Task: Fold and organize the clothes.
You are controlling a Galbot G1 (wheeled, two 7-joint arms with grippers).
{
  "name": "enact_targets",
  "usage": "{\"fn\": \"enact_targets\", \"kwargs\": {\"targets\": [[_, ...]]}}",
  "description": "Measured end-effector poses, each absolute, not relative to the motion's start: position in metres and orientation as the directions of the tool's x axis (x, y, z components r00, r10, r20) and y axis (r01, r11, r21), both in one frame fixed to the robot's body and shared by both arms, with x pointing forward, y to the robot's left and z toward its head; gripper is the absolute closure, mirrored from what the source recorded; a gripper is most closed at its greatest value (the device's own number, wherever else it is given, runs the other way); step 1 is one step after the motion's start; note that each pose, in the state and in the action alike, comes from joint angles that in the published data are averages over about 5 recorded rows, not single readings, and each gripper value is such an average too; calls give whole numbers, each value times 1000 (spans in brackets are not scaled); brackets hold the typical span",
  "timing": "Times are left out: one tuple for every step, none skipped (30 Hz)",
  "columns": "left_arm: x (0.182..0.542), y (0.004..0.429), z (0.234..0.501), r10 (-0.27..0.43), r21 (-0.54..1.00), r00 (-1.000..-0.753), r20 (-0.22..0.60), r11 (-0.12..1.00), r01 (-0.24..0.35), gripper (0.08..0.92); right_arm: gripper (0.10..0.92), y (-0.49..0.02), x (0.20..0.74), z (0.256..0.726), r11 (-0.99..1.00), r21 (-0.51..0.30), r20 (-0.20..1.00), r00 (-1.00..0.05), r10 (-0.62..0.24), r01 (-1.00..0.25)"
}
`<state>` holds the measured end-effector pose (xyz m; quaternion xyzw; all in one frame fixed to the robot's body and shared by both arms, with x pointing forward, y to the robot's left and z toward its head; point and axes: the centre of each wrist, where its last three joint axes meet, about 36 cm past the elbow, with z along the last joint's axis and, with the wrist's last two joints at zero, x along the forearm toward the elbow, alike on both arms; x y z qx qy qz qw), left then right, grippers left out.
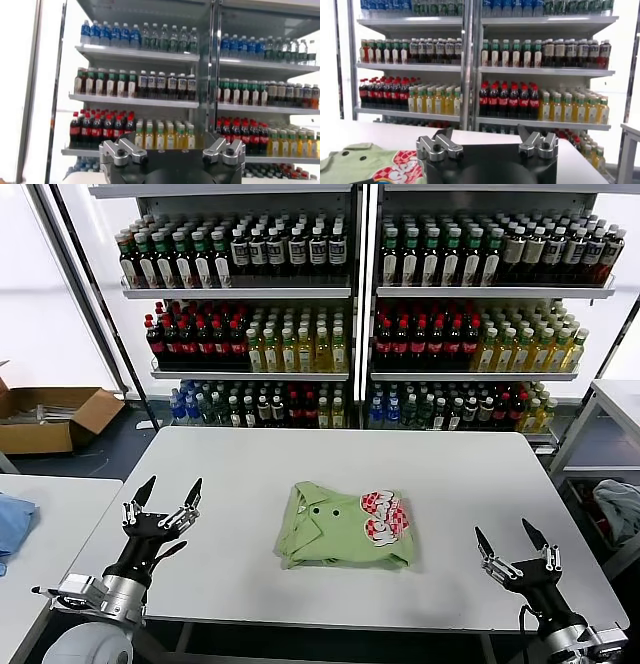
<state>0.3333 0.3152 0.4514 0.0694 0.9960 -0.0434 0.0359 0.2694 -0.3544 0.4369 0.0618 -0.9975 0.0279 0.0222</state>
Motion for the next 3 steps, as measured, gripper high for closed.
{"fn": "enact_targets", "kwargs": {"targets": [[333,316,451,136,-80,-987,-80,987,142,177,200,-355,269,437,991,-54,46,-991,-122,-125],[332,316,450,136,-79,-987,-81,987,143,177,200,-356,269,437,991,-55,46,-991,-122,-125],[332,316,450,137,-78,-987,-82,987,143,177,200,-356,269,438,991,-55,45,-991,-122,-125]]}}
